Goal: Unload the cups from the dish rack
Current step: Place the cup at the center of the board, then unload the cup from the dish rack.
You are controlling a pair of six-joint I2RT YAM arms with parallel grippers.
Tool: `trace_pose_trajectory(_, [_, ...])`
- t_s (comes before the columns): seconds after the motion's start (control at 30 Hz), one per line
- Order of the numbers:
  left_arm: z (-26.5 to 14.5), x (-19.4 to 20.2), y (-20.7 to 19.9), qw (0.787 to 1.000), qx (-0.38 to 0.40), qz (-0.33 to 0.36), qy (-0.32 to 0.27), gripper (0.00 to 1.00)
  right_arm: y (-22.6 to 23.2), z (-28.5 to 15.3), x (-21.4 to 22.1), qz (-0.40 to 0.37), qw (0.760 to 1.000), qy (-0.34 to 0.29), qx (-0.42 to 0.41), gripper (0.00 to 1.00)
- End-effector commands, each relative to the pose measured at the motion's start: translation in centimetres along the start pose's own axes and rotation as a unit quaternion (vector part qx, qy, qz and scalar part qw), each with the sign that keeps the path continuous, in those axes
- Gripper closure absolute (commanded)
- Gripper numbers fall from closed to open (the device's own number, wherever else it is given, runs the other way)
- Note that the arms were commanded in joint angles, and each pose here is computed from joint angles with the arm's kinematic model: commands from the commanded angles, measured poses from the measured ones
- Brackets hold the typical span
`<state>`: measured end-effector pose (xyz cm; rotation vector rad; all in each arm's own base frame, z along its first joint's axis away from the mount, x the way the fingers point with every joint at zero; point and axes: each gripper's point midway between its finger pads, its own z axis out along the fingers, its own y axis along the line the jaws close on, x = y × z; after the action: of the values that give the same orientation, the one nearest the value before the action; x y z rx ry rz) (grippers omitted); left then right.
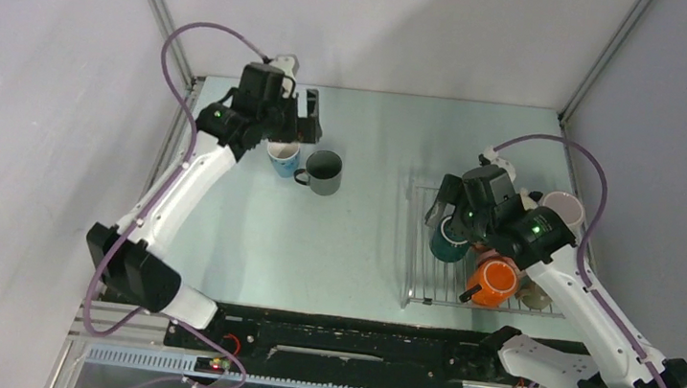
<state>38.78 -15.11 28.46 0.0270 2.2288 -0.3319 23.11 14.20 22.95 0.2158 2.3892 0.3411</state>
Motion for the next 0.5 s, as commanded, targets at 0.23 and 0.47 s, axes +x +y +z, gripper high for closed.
trace_pose_trajectory(0.23, [-5.1, 6.1, -3.8, 0.997, 0.056, 0.037, -0.049, 0.00, -4.8, -3.2, 4.5, 0.124, 0.988, -0.018, 0.094, 0.00])
trace_pose_trajectory(0.47, [-6.9, 9.3, -4.5, 0.994, 0.103, 0.023, -0.029, 0.00, -6.0, -3.7, 7.8, 0.158, 0.975, -0.025, 0.154, 0.00])
